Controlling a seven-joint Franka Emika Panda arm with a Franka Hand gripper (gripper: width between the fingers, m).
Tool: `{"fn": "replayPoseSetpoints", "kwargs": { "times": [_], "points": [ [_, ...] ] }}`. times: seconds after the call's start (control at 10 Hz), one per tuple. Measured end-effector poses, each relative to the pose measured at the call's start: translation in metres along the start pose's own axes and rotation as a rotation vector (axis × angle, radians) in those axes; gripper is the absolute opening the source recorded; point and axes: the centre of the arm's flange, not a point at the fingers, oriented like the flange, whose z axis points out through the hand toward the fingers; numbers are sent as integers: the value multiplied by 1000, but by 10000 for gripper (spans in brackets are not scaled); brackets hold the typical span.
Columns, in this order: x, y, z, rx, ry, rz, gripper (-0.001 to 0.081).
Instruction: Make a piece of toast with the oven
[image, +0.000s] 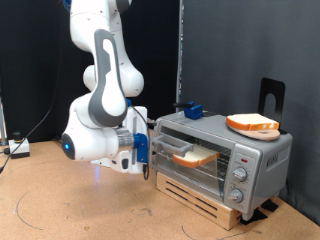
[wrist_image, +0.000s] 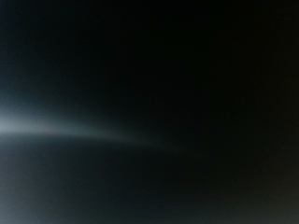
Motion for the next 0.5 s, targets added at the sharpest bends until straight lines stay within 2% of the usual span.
{"fn": "replayPoseSetpoints", "kwargs": {
  "times": [0.3,0.5],
  "points": [
    [-11,-6,36,-17,-20,11,807],
    [-17,-5,32,-60,10,22,807]
  ]
}}
